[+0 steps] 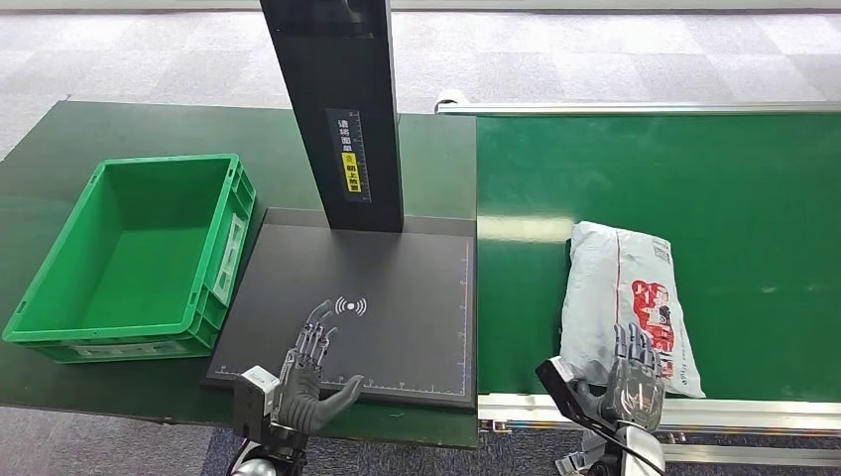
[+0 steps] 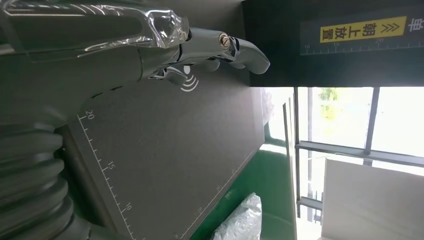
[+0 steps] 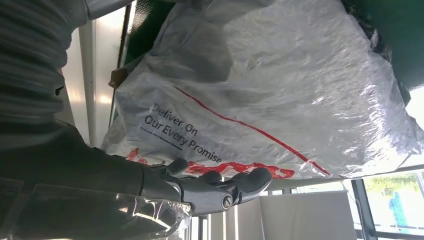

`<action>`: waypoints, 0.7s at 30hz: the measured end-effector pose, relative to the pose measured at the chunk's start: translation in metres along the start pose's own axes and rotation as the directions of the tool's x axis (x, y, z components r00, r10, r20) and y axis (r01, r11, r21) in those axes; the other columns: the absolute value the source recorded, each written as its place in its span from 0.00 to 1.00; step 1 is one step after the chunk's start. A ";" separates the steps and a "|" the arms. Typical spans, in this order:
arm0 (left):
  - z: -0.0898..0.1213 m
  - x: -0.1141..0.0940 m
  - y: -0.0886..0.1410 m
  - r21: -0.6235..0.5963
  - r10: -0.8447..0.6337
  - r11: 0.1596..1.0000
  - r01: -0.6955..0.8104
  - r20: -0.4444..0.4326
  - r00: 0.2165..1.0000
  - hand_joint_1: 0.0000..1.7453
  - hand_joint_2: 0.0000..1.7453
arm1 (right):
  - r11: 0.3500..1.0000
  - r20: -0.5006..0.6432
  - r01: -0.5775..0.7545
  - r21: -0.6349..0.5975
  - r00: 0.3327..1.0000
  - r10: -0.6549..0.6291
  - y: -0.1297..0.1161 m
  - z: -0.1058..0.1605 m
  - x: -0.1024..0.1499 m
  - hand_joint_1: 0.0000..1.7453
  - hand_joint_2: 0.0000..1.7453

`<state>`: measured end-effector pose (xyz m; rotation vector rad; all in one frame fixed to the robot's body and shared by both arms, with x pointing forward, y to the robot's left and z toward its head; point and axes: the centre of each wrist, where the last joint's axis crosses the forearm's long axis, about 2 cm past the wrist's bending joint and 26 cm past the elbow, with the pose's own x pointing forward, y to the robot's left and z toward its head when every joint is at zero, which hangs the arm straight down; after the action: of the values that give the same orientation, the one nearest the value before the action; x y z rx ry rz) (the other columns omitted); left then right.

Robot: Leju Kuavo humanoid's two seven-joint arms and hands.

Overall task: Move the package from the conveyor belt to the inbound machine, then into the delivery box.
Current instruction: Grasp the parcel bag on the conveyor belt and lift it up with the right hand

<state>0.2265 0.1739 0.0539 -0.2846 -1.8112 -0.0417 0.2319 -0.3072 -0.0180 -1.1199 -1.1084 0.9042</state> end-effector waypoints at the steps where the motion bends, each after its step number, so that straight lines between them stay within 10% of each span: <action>1: 0.000 0.000 0.000 0.000 0.000 1.000 0.000 0.000 1.000 0.00 1.00 | 1.000 0.005 0.005 0.001 1.000 -0.005 0.000 -0.002 0.002 0.00 1.00; 15: -0.004 0.002 0.000 -0.003 0.000 1.000 0.000 0.008 1.000 0.00 1.00 | 0.999 0.045 0.044 0.010 0.998 -0.044 -0.004 -0.022 0.030 0.01 1.00; 19: -0.006 0.002 0.001 -0.005 -0.001 1.000 0.001 0.011 1.000 0.00 1.00 | 0.999 0.046 0.051 0.018 0.998 -0.052 -0.002 -0.022 0.033 0.98 1.00; 21: -0.007 0.003 0.001 -0.007 -0.002 1.000 0.002 0.010 1.000 0.00 1.00 | 0.998 0.050 0.061 0.025 0.997 -0.062 -0.001 -0.021 0.033 1.00 1.00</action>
<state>0.2327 0.1737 0.0581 -0.2884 -1.8215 -0.0475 0.2603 -0.2805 -0.0112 -1.0429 -1.1646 0.8991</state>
